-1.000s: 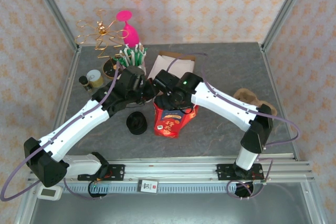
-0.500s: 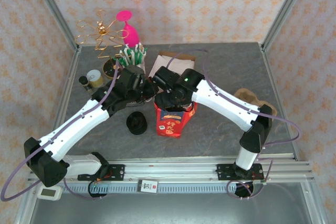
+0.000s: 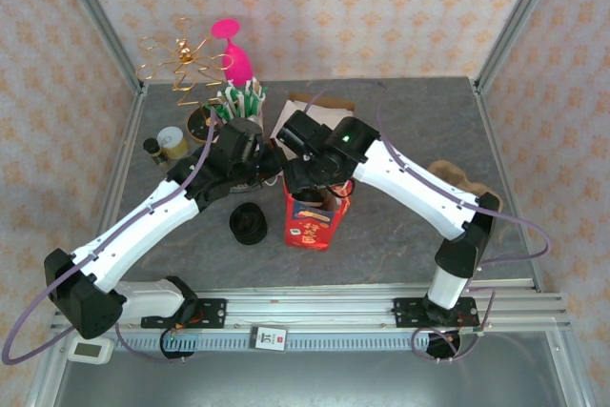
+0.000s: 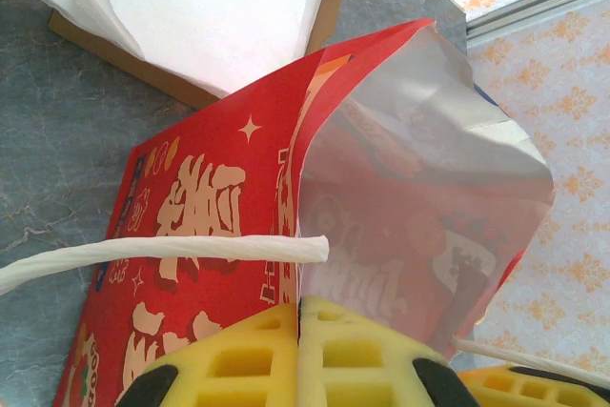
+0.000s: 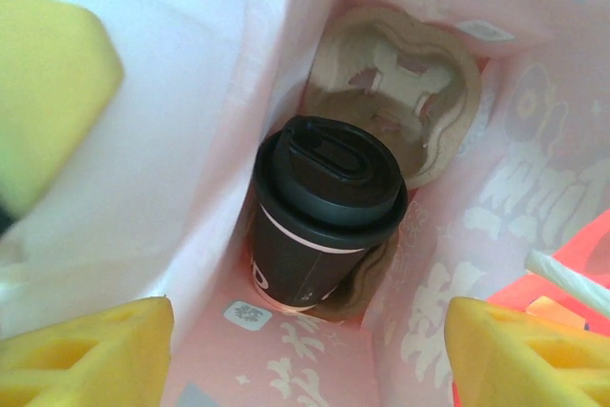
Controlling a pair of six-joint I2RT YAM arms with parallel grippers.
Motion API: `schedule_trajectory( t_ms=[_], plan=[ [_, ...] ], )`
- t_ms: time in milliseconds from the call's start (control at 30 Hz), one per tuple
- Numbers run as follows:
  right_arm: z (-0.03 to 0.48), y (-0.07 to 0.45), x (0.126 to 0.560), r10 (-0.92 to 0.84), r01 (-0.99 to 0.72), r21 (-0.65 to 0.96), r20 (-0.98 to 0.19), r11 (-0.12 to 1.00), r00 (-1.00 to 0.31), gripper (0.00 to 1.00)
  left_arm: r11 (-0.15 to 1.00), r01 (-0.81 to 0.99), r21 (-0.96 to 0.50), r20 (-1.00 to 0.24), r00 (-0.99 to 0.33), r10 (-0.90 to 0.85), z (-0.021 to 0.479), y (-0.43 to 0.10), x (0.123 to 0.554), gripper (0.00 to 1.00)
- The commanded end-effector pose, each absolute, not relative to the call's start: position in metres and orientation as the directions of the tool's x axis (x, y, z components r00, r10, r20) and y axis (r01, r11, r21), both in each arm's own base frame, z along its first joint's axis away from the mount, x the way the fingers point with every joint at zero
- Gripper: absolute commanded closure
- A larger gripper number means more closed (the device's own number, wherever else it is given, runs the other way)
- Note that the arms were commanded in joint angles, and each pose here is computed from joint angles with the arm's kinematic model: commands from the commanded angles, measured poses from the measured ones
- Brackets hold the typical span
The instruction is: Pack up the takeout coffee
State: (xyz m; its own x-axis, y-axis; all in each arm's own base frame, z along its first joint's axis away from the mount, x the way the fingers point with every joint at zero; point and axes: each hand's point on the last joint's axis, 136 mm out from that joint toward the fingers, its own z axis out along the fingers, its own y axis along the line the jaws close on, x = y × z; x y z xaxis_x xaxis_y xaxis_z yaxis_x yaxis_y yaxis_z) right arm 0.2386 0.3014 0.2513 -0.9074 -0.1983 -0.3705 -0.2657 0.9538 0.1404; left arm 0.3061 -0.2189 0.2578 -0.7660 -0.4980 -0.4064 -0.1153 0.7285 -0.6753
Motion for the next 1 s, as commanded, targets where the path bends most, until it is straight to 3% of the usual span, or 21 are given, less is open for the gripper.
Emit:
schedule_trajectory(
  t_ms=[0, 533, 700, 900, 967],
  plan=[
    [0.268, 0.303, 0.244, -0.169, -0.248, 0.147, -0.413, 0.958, -0.895, 0.26, 0.753, -0.122, -0.646, -0.422, -0.766, -0.486, 0.253, -0.215, 0.309, 0.96],
    [0.303, 0.306, 0.251, -0.137, -0.266, 0.217, -0.473, 0.939, -0.87, 0.26, 0.757, -0.126, -0.641, -0.432, -0.757, -0.491, 0.256, -0.213, 0.311, 0.97],
    [0.318, 0.305, 0.254, -0.126, -0.276, 0.236, -0.503, 0.932, -0.855, 0.33, 0.756, -0.125, -0.643, -0.436, -0.752, -0.495, 0.258, -0.212, 0.311, 0.96],
    [0.341, 0.299, 0.265, -0.087, -0.269, 0.255, -0.555, 0.929, -0.827, 0.37, 0.76, -0.11, -0.641, -0.448, -0.751, -0.486, 0.261, -0.212, 0.312, 0.7],
    [0.348, 0.296, 0.268, -0.074, -0.265, 0.258, -0.573, 0.929, -0.816, 0.37, 0.766, -0.108, -0.633, -0.455, -0.749, -0.482, 0.263, -0.211, 0.312, 0.66]
  ],
)
